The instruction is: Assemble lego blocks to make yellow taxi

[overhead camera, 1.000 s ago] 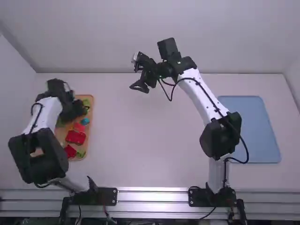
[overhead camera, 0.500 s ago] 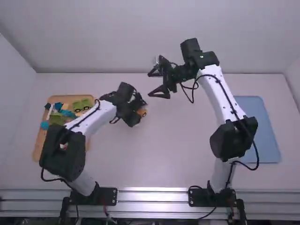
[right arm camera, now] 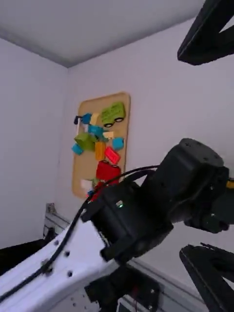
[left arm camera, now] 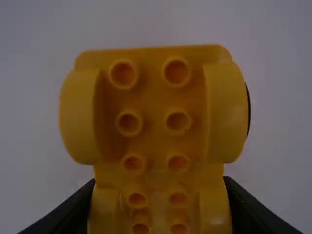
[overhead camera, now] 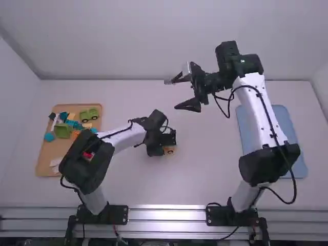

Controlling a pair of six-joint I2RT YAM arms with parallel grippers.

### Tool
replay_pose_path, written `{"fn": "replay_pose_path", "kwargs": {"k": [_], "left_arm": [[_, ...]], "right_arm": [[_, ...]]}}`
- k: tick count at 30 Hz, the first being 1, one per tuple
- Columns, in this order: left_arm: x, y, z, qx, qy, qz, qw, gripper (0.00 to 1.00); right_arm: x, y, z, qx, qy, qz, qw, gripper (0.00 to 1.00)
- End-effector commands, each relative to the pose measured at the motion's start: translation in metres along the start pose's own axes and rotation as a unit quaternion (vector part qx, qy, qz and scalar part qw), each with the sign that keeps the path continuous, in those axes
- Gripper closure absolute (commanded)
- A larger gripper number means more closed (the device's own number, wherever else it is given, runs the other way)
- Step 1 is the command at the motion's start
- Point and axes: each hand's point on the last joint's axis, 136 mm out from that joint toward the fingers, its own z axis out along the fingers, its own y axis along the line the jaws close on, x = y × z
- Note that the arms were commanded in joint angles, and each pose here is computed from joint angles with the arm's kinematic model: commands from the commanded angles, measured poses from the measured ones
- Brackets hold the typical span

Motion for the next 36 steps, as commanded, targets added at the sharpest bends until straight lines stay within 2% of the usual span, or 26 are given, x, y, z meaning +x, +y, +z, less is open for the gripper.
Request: {"fn": "replay_pose_path", "kwargs": {"k": [1,10,11,17,19,25,29,36], "left_arm": [[0.001,-0.013,0.006,0.025,-0.009,0.048,0.998,0.59],[0.008,-0.018,0.014,0.024,-0.010,0.047,0.999,0.34],[0.009,-0.016,0.015,0.020,-0.012,0.046,0.999,0.01],[0.007,0.001,0.012,-0.013,-0.004,0.023,1.000,0.01],[0.001,0.019,-0.002,-0.045,0.003,-0.040,0.998,0.01],[-0.009,0.046,-0.046,-0.086,-0.019,-0.131,0.987,0.01],[0.007,0.062,-0.074,-0.113,-0.040,-0.196,0.973,0.01],[0.065,0.082,-0.124,-0.123,-0.122,-0.348,0.921,0.01]], "right_arm": [[-0.011,0.006,-0.001,-0.003,-0.012,-0.020,1.000,0.01],[-0.013,0.009,0.004,-0.010,-0.012,-0.018,1.000,0.01],[-0.013,0.010,0.007,-0.013,-0.011,-0.020,1.000,0.01],[-0.012,0.014,0.016,-0.022,0.005,-0.030,0.999,0.02],[-0.013,0.015,0.021,-0.025,0.007,-0.038,0.999,0.01],[-0.019,0.019,0.030,-0.035,0.003,-0.051,0.998,0.02],[-0.021,0.017,0.033,-0.034,0.000,-0.028,0.999,0.01],[-0.007,-0.003,0.051,-0.018,-0.011,-0.001,1.000,0.01]]}}
